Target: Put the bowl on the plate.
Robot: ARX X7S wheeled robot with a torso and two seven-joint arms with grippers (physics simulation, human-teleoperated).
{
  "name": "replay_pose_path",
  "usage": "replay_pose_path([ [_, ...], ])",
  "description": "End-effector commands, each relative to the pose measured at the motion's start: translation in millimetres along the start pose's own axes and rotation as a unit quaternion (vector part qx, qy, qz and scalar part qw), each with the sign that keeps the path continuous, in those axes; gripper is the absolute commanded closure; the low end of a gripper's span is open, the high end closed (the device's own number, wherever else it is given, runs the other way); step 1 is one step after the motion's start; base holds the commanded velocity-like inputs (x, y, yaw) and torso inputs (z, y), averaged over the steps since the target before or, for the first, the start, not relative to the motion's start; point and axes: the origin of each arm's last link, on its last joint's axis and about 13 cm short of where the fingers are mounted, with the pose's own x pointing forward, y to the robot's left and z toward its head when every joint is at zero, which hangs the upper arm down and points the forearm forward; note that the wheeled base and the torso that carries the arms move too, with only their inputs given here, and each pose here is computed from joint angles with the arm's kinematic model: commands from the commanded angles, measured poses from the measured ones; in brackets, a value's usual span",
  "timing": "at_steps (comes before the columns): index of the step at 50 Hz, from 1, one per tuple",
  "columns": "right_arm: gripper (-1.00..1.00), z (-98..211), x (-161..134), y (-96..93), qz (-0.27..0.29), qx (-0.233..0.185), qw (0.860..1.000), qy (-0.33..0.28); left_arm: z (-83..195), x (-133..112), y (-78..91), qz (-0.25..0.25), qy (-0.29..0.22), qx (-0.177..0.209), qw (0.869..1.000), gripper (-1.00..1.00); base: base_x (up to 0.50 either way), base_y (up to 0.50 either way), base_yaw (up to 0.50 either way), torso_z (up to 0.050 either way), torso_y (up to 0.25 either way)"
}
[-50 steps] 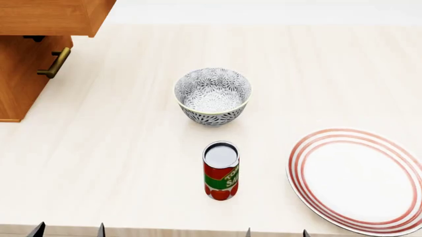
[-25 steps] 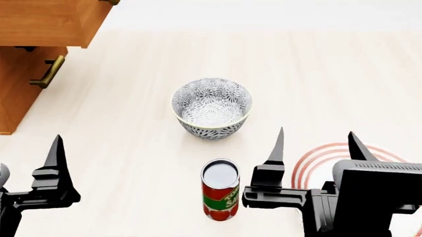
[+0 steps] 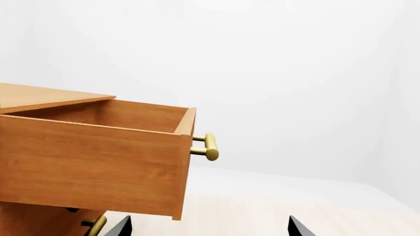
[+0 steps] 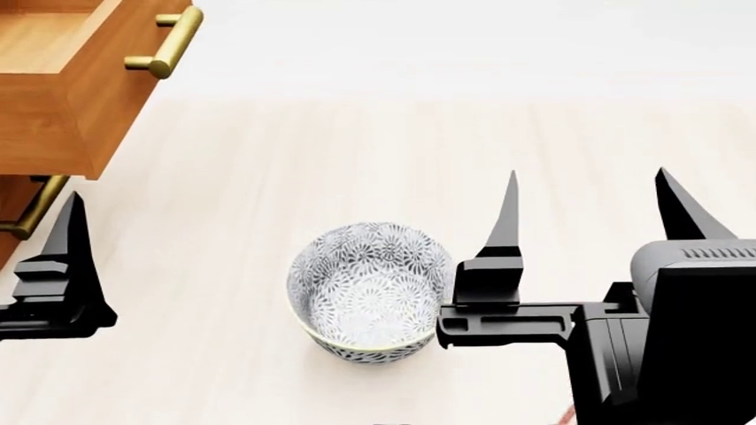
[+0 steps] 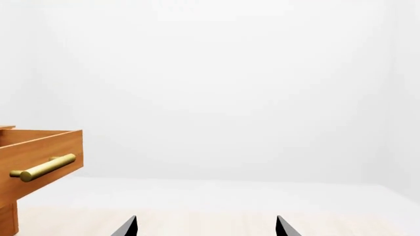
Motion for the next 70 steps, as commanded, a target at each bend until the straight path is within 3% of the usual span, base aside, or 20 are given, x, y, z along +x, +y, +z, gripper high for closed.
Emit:
replay_pose_path([
  [1, -1.0, 3, -2, 0.8, 0.004, -0.005, 1.0, -0.002, 4, -1, 0.4, 0.0, -0.004, 0.002, 1.0, -1.0, 0.5, 0.0, 0.0, 0.0, 0.0],
  [42, -1.0, 2, -1, 0.8, -0.002, -0.014, 1.0, 0.006, 3, -1, 0.7, 0.0, -0.003, 0.002, 1.0, -1.0, 0.1, 0.0, 0.0, 0.0, 0.0],
  [43, -1.0, 11, 30, -21.0, 0.028, -0.121, 0.992, 0.034, 2, -2, 1.2, -0.003, -0.002, 0.005, 1.0, -1.0, 0.0, 0.0, 0.0, 0.0, 0.0],
  [44, -1.0, 34, 61, -36.6, 0.057, -0.218, 0.974, -0.01, 1, -1, 2.8, -0.003, -0.003, 0.007, 1.0, -1.0, 0.0, 0.0, 0.0, 0.0, 0.0],
  [45, -1.0, 17, 80, -32.7, 0.125, -0.284, 0.95, 0.017, 1, -1, 2.8, -0.003, -0.003, 0.007, 1.0, -1.0, 0.0, 0.0, 0.0, 0.0, 0.0],
  [46, -1.0, 15, 86, -12.9, 0.219, -0.365, 0.905, -0.013, 1, -1, 2.8, -0.003, -0.003, 0.007, 1.0, -1.0, 0.0, 0.0, 0.0, 0.0, 0.0],
  [47, -1.0, 20, 85, -17.3, 0.239, -0.42, 0.875, 0.009, 2, -1, 3.6, -0.002, -0.004, 0.008, 1.0, -1.0, 0.0, 0.0, 0.0, 0.0, 0.0],
  [50, -1.0, 39, 78, -30.5, 0.256, -0.55, 0.786, 0.115, 2, 0, 4.0, -0.001, -0.005, 0.008, 1.0, -1.0, 0.0, 0.0, 0.0, 0.0, 0.0],
  [51, -1.0, 40, 77, -30.9, 0.307, -0.548, 0.762, 0.157, 2, 0, 4.1, -0.001, -0.005, 0.008, 1.0, -1.0, 0.0, 0.0, 0.0, 0.0, 0.0],
  [53, -1.0, 39, 75, -29.9, 0.421, -0.523, 0.701, 0.241, 3, 0, 4.2, -0.001, -0.006, 0.008, 1.0, -1.0, 0.0, 0.0, 0.0, 0.0, 0.0],
  [55, -1.0, 37, 74, -29.6, 0.439, -0.522, 0.685, 0.255, 3, 0, 4.4, -0.001, -0.006, 0.008, 1.0, -1.0, 0.0, 0.0, 0.0, 0.0, 0.0],
  [57, -1.0, 36, 72, -29.5, 0.445, -0.522, 0.68, 0.261, 2, 0, 4.2, -0.001, -0.005, 0.009, 1.0, -1.0, 0.0, 0.0, 0.0, 0.0, 0.0],
  [66, -1.0, 28, 70, -28.4, 0.461, -0.523, 0.66, 0.281, 2, -1, 3.4, -0.003, -0.006, 0.009, 1.0, -1.0, 0.0, 0.0, 0.0, 0.0, 0.0],
  [70, -1.0, 25, 71, -27.4, 0.463, -0.522, 0.658, 0.282, 1, -1, 3.8, -0.003, -0.005, 0.009, 1.0, -1.0, 0.0, 0.0, 0.0, 0.0, 0.0],
])
